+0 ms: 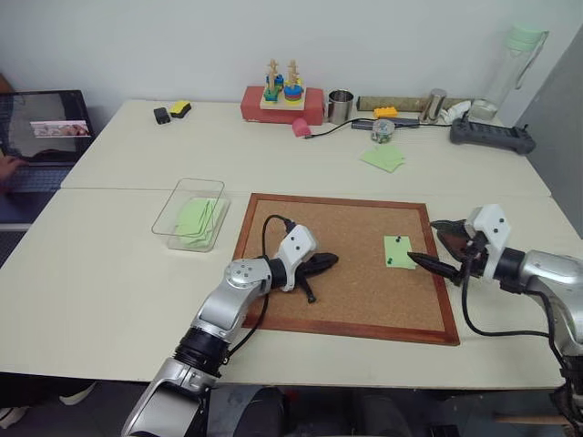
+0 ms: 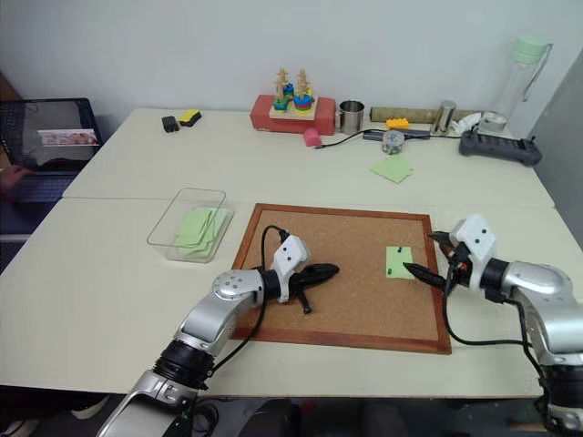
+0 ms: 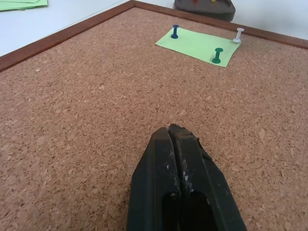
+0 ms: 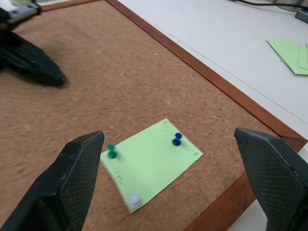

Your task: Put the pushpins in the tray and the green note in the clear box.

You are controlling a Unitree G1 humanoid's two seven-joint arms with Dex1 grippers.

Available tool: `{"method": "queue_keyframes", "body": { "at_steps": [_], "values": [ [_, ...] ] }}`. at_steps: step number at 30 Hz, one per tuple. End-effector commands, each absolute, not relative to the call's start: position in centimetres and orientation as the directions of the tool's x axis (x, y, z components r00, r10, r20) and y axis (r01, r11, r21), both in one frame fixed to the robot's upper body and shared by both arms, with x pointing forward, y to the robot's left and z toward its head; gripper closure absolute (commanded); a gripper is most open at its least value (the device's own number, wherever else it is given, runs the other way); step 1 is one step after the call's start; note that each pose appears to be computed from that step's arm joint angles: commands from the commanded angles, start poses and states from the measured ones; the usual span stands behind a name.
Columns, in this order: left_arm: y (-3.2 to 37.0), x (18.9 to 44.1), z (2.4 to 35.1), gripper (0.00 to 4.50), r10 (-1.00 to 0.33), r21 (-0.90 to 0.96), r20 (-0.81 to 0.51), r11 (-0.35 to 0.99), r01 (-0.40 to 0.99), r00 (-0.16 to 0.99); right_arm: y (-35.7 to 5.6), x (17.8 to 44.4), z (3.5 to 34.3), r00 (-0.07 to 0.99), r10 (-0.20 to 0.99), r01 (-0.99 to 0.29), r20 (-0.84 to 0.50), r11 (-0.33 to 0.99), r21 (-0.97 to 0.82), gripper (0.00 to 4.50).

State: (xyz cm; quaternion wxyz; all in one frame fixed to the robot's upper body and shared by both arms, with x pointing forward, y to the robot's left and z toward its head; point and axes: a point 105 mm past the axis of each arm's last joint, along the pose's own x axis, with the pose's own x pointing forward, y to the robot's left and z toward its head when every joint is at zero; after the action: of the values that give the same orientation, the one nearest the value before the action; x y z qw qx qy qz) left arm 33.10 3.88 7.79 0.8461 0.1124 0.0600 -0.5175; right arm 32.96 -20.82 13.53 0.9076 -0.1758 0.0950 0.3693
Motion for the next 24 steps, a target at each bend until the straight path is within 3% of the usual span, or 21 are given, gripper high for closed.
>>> {"method": "queue_keyframes", "body": {
  "at_steps": [1, 11, 16, 24],
  "values": [
    [3.8, 33.1, 6.9, 4.5, -0.855, 0.118, -0.237, 0.447, 0.887, 0.462, -20.6, 34.5, 13.2, 0.717, 0.623, -0.696, -0.311, 0.658, -0.287, 0.0],
    [3.7, 32.7, 6.7, 4.5, -0.853, 0.122, -0.243, 0.446, 0.887, 0.462, -19.8, 36.8, 12.0, 0.703, 0.641, -0.711, -0.308, 0.631, -0.311, 0.0],
    [3.8, 32.6, 6.7, 4.5, -0.85, 0.122, -0.247, 0.449, 0.885, 0.466, -19.9, 37.0, 11.9, 0.703, 0.646, -0.711, -0.297, 0.629, -0.314, 0.8],
    [3.8, 32.5, 6.6, 4.5, -0.847, 0.124, -0.255, 0.45, 0.885, 0.466, -20.2, 36.7, 11.5, 0.694, 0.653, -0.72, -0.303, 0.623, -0.306, 2.6]
  ]
}}
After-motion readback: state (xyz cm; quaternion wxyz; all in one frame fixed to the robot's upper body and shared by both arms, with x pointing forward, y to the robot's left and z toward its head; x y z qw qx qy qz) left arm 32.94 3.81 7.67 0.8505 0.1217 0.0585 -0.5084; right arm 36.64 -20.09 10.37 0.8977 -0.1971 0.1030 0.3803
